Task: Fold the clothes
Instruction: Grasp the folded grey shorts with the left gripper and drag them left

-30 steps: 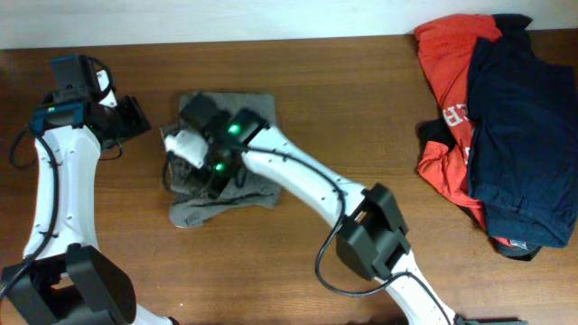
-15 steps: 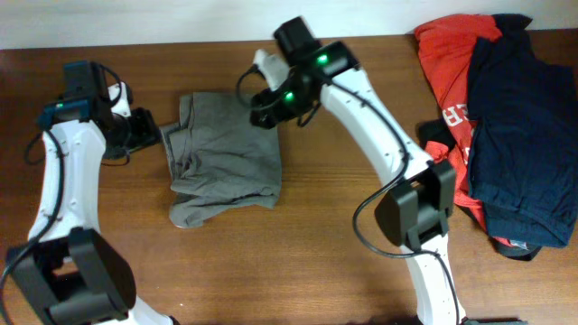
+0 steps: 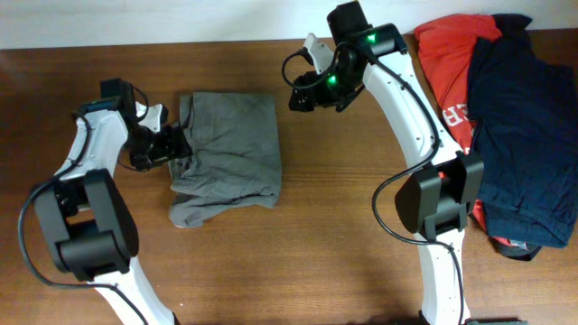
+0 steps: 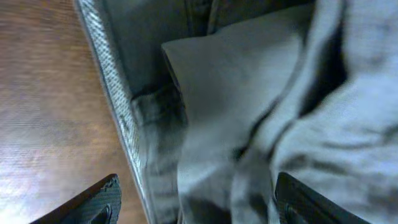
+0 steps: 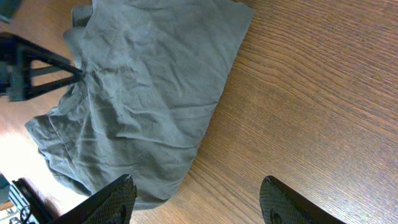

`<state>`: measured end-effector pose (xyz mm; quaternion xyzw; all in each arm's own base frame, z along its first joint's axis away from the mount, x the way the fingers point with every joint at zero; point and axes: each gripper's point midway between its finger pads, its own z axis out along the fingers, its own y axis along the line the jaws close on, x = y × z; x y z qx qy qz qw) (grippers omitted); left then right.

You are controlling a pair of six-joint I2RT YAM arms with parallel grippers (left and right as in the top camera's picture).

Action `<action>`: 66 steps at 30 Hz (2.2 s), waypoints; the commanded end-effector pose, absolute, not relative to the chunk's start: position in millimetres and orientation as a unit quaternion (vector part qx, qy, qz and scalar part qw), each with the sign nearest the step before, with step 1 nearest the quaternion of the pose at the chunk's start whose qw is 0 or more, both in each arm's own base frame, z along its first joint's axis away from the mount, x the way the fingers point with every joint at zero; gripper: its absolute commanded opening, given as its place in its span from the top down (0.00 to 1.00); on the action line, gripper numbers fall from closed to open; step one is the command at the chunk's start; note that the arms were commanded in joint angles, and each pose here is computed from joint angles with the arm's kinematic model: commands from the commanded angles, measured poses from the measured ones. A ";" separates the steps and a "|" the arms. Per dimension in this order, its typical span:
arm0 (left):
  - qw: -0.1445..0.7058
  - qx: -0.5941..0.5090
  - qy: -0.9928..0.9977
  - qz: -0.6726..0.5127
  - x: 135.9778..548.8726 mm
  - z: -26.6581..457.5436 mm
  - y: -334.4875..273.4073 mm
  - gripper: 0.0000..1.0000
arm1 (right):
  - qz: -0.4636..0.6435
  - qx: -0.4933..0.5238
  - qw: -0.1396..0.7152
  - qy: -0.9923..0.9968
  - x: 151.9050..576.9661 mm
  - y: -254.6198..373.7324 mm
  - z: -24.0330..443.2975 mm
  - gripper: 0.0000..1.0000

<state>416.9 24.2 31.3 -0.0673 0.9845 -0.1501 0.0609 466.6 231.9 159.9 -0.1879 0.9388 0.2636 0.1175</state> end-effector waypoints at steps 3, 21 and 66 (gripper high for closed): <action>0.061 -0.052 0.983 -0.167 421.5 19.0 19.0 0.21 | 0.273 -0.203 0.135 0.931 464.3 235.3 178.6 0.31; 0.055 -0.004 0.980 -0.192 434.1 -10.3 -33.4 1.00 | 0.257 -0.197 0.134 0.937 466.4 227.6 175.4 0.31; 0.246 -0.745 0.606 -0.132 463.1 50.0 301.5 0.99 | 0.258 -0.159 0.127 0.945 473.4 197.2 174.1 0.31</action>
